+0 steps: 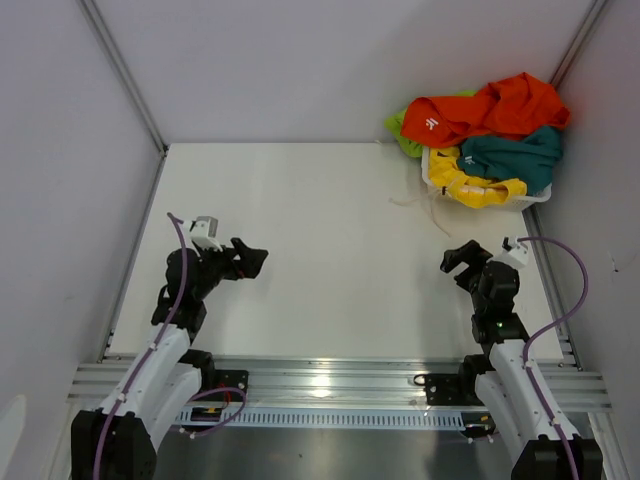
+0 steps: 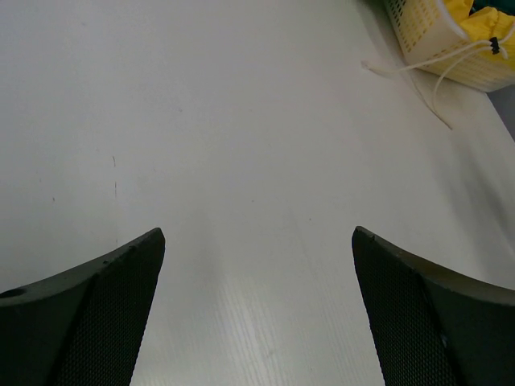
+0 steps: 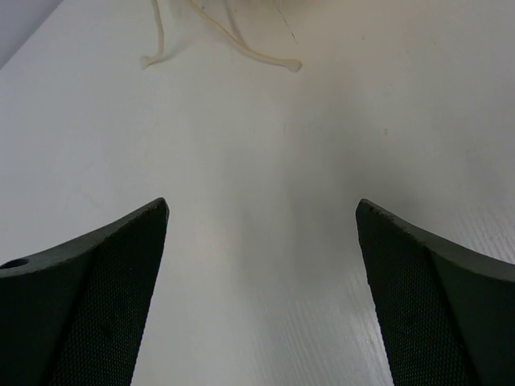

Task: Fold and stack the shorts
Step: Grab the shorts from the pile

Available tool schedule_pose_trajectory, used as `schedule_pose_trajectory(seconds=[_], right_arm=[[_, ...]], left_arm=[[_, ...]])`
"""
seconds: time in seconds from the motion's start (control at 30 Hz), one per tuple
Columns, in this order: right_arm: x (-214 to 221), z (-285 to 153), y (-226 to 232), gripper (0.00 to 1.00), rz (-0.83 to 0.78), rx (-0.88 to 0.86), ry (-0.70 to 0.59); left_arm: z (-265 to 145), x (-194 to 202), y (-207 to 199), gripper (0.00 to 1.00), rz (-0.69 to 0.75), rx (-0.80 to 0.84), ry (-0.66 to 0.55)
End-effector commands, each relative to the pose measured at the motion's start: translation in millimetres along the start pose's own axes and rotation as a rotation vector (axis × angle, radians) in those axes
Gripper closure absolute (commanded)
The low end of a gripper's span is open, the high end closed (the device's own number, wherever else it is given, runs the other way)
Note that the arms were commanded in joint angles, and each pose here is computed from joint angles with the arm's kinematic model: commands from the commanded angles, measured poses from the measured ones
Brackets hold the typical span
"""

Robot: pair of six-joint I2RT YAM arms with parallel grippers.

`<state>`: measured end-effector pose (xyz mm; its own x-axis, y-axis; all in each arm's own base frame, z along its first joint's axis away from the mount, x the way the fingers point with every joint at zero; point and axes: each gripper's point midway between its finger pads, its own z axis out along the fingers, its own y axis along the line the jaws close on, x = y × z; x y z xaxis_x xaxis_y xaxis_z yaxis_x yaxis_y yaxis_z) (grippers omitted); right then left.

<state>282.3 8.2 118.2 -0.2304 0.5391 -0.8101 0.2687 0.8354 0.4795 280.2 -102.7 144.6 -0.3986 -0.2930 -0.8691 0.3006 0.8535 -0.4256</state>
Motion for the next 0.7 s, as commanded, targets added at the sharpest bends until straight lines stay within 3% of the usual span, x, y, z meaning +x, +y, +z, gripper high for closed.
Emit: schedule_pose_trajectory(seconds=[0.0,0.3,0.47,0.67], right_arm=[[-12.7,0.6,9.3,0.00,-0.013,-0.041,-0.051],[-35.4,-2.4,27.1,0.00,0.000,-0.085,-0.089],[-90.8,2.4,57.0,0.00,0.024,-0.107,-0.159],[-139.0,51.8,68.2,0.01,0.115,-0.107,-0.084]], left_arm=[[-3.7,-6.6,-1.0,0.01,-0.050,-0.015,-0.041],[-4.1,-1.3,-12.0,0.01,-0.091,0.057,-0.056],[-1.5,10.7,7.2,0.01,-0.162,-0.036,-0.041],[-0.8,5.4,17.3,0.01,-0.172,-0.095,-0.068]])
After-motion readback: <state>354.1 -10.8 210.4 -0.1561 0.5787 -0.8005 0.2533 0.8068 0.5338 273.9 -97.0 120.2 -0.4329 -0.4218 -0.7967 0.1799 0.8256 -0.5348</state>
